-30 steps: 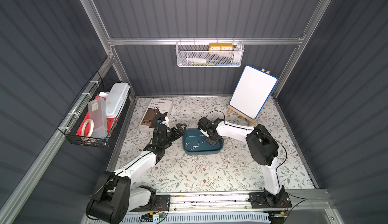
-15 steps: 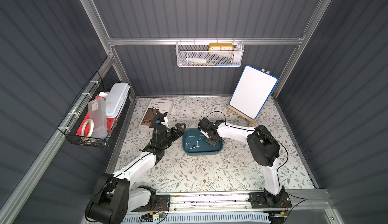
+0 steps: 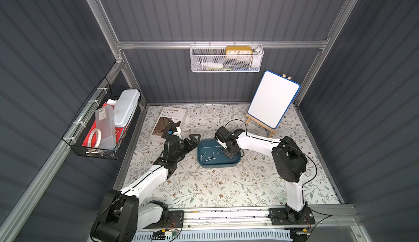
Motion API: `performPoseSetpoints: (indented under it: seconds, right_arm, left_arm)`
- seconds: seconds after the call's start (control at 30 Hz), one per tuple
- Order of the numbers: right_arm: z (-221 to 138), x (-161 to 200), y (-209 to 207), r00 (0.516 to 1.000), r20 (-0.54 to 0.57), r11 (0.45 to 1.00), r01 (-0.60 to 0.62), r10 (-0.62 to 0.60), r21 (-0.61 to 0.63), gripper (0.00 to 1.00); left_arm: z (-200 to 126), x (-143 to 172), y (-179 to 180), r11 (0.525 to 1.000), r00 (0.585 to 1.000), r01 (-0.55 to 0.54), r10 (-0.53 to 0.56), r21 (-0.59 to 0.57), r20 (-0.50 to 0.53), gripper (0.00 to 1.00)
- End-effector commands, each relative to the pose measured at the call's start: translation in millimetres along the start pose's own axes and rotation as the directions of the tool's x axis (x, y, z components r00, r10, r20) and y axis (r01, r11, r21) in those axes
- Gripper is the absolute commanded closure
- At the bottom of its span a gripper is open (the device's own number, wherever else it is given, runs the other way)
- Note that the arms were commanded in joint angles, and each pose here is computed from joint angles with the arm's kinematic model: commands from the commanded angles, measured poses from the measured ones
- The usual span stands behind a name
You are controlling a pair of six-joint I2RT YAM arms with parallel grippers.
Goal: Take out the screws from the storage box
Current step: Pick up the screw from the storage box.
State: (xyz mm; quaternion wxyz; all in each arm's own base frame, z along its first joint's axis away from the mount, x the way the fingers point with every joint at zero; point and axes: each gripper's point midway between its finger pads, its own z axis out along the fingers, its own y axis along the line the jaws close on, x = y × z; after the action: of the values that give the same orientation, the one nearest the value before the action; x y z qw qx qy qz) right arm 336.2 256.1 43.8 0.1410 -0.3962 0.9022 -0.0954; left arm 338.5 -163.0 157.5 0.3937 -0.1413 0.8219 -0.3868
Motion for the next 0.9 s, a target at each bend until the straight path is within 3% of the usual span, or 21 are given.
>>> performPoseSetpoints:
  seconds: [0.0,0.4,0.67,0.87]
  right_arm:
    - [-11.0,4.3,1.4,0.999,-0.003,0.999,-0.05,0.05,-0.015,0.98]
    - [-41.1,-6.0,14.3,0.962,0.029,0.953,-0.264,0.271,-0.149,0.98]
    - [-61.6,-0.7,16.7,0.896,0.0,0.878,-0.436,0.444,-0.197,0.98]
    - [-83.0,-1.5,10.1,0.828,0.062,0.814,-0.53,0.557,-0.236,0.98]
  left_arm:
    - [-3.7,3.0,0.8,1.0,1.0,0.005,-0.005,-0.002,0.0,0.08]
    - [-2.6,2.0,4.7,0.999,1.0,0.006,-0.006,-0.034,-0.003,0.08]
    - [-7.6,-3.7,2.4,0.999,1.0,0.013,-0.012,-0.046,0.016,0.08]
    - [-12.9,-10.4,-4.9,0.999,0.999,0.016,-0.015,-0.038,0.036,0.08]
